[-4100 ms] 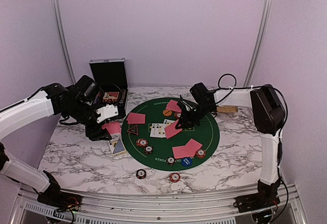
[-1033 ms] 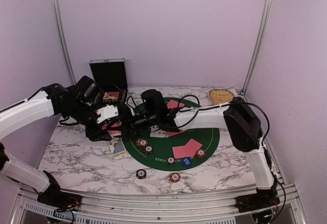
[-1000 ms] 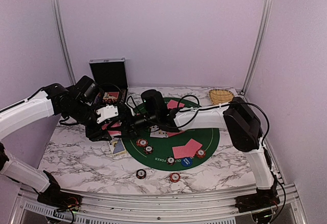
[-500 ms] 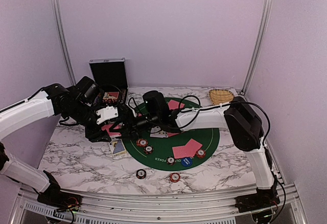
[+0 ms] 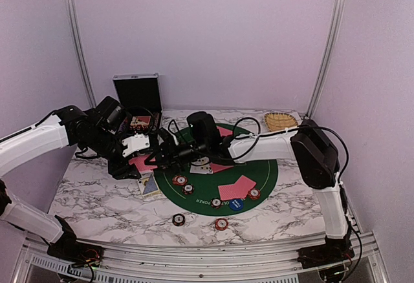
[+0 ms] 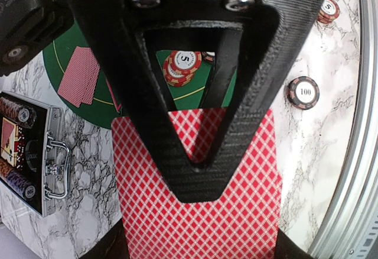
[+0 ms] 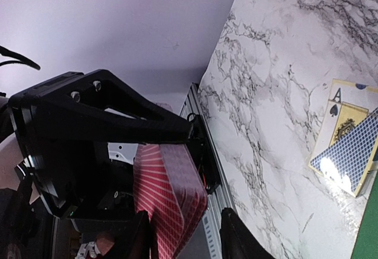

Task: Distribute texas hold em gaming equipment

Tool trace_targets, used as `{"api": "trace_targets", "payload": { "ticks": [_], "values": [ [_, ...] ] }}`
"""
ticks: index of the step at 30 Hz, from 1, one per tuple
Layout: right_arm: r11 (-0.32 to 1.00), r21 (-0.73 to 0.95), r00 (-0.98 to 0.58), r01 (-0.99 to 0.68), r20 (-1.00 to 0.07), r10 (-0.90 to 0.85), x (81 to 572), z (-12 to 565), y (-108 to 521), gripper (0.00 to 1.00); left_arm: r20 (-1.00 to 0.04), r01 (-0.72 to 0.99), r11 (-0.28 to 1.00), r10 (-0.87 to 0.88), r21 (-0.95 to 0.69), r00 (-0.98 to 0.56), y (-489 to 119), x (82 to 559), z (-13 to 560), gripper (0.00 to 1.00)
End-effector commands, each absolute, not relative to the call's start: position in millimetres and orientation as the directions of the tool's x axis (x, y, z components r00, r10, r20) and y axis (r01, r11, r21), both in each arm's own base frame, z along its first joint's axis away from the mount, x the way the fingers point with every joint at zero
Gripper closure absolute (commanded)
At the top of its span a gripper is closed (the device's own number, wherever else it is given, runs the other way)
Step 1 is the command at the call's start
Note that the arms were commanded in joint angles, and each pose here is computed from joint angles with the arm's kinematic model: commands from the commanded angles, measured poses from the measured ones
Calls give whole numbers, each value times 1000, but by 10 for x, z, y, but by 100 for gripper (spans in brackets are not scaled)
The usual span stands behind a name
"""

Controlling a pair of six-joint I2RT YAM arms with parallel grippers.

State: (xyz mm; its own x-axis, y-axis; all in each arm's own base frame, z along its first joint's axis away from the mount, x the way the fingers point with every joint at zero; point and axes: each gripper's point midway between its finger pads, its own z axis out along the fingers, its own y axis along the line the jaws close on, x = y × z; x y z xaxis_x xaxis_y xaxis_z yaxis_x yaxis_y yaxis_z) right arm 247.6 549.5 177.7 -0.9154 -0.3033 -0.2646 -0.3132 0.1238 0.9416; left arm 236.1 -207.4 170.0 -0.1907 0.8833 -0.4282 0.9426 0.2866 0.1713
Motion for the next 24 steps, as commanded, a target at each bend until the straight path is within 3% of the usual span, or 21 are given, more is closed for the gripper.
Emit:
{"api": "trace_targets", "payload": {
  "ticks": [1,16,24],
  "values": [
    [149,939,-922,-311,-260,-288,2546,1826,5372,66,-475,935,290,864,205,-164,-2128,2412,1881,100],
    [124,940,-923,-319,-278,-264,2562,2100,5251,82,-467,936,288,868,200,-167,-2114,2403,1839,100],
    [28,962,-935,-273,-259,-242,2493,2313,5249,80,-467,937,287,869,199,-167,-2116,2399,1836,100]
  ]
}}
